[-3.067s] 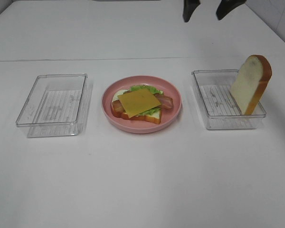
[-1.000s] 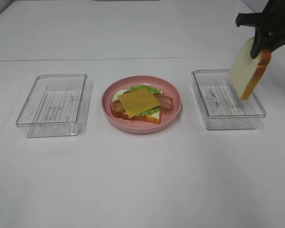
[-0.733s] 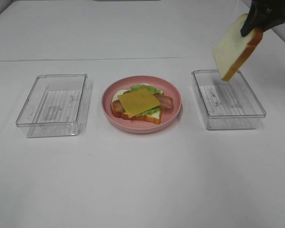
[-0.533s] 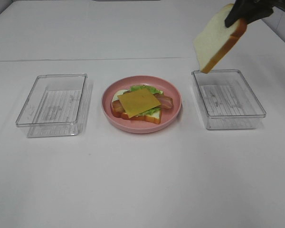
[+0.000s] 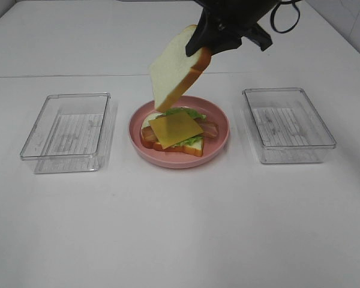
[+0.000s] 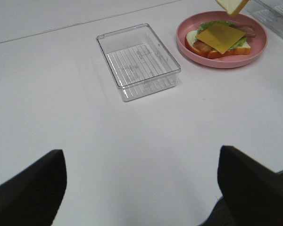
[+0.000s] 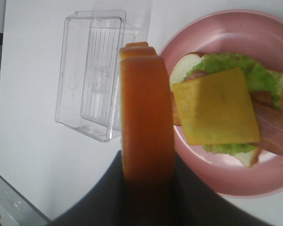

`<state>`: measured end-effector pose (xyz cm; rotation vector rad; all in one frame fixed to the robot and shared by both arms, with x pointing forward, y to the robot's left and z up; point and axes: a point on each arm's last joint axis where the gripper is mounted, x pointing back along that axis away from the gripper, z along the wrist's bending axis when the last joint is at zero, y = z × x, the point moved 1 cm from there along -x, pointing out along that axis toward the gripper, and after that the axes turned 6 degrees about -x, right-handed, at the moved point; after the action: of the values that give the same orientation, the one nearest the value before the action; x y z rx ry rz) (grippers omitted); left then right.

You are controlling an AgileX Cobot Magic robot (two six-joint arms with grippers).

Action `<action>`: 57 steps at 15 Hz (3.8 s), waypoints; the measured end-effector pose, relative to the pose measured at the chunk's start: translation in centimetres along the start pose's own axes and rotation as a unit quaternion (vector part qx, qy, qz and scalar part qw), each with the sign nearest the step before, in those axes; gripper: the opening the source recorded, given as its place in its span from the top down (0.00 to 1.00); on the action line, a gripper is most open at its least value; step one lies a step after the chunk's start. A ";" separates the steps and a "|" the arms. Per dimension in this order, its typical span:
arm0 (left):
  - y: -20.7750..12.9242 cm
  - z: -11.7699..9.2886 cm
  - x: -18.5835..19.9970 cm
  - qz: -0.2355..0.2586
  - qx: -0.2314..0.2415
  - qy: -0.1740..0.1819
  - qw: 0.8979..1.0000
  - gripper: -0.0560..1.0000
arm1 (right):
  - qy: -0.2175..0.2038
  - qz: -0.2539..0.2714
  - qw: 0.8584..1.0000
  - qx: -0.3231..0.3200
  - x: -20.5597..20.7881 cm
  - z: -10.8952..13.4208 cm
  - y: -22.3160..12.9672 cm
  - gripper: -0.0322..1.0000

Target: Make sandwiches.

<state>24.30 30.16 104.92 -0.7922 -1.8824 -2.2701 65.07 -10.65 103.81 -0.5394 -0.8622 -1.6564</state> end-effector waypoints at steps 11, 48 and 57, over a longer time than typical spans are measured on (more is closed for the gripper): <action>0.0 0.0 0.0 0.000 0.000 0.000 1.000 0.17 | 0.016 0.036 0.991 -0.132 -9.5 -5.7 -0.5 0.79; 0.0 0.0 0.0 0.000 0.000 0.000 1.000 0.17 | -0.269 -0.071 0.952 0.128 21.6 -3.7 -21.4 0.19; 0.0 0.0 0.0 0.000 0.000 0.000 1.000 0.17 | -0.215 -0.239 0.919 0.228 23.2 -10.4 -36.3 0.19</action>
<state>24.30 30.16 104.92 -0.7922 -1.8824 -2.2701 25.13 -29.73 105.07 -0.3818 -1.7670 -1.7021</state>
